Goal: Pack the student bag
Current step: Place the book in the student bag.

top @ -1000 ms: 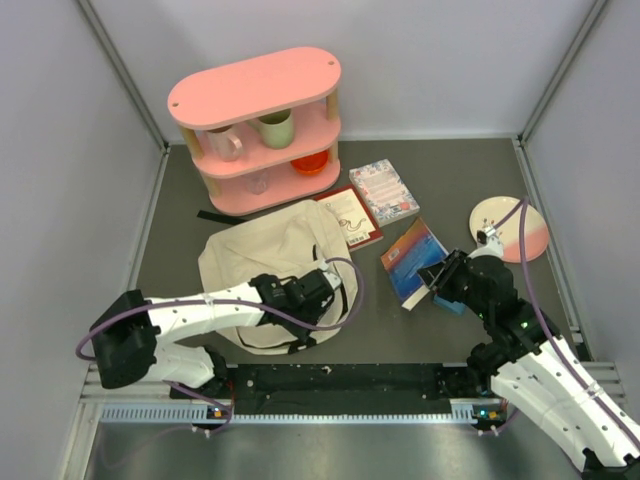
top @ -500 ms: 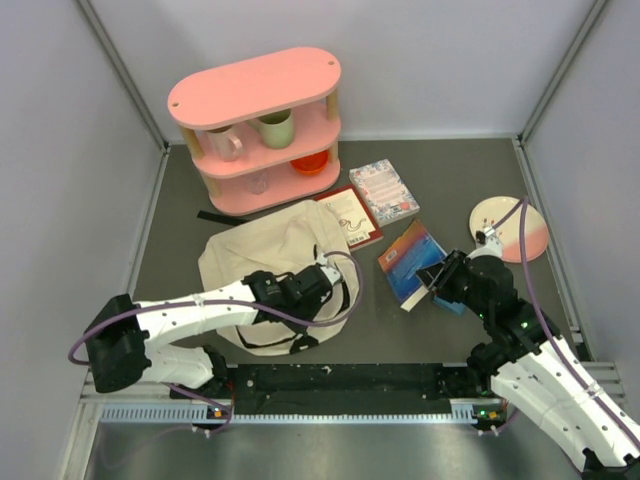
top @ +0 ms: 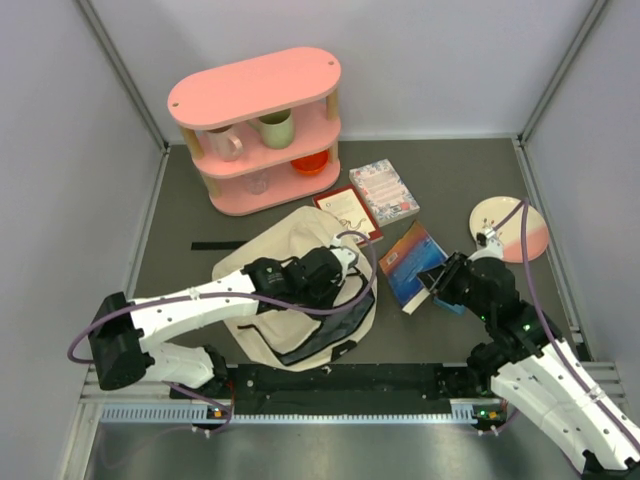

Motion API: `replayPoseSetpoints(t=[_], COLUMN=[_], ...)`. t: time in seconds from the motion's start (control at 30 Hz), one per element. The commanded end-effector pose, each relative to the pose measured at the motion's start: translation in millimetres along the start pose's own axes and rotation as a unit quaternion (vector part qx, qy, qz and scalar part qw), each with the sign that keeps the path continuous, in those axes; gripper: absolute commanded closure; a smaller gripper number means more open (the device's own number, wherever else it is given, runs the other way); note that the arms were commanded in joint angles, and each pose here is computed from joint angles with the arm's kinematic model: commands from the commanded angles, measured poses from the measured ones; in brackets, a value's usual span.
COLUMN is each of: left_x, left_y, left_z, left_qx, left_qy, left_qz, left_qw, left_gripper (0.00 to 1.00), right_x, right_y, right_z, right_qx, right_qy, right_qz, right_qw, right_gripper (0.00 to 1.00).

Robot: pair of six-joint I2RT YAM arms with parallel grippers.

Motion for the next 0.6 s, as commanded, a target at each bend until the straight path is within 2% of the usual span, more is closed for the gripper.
replayPoseSetpoints(t=[0.0,0.17,0.23,0.4,0.57], left_x=[-22.6,-44.7,-58.6,-91.8,-113.5], left_y=[2.5,16.7,17.9,12.3,9.7], left_z=[-5.4,-21.1,-30.9,-54.6,-68.9], left_qx=[-0.053,-0.115,-0.117,-0.104,-0.119], left_qy=[-0.065,-0.136,-0.167,-0.251,-0.288], left_qz=[-0.038,-0.086,-0.101,-0.115,-0.112], left_qw=[0.996,0.980,0.974,0.955,0.944], left_gripper=[1.00,1.00,1.00,1.00,1.00], right_x=[-56.5,-71.3,-78.5,-76.3,-66.8], right_y=[40.0,44.1,50.5,65.9,78.0], right_z=[-38.9,-77.2,-94.5,-119.7,-132.1], right_qx=[-0.098,-0.121,-0.145,-0.222,-0.295], right_qy=[-0.130,-0.176,-0.189,-0.150,-0.087], right_qz=[-0.003,-0.034,-0.049,-0.051,-0.032], right_qw=[0.987,0.976,0.970,0.962,0.951], right_gripper=[1.00,1.00,1.00,1.00,1.00])
Point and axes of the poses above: each gripper's point midway between its finger pads, its own z axis out along the fingers, its own y axis along the line the jaws close on, x = y × z, the point moved 9 cm from there along -z, back along the fingers, and after that the axes turned 10 degrees about -z, right-handed, at the moved point
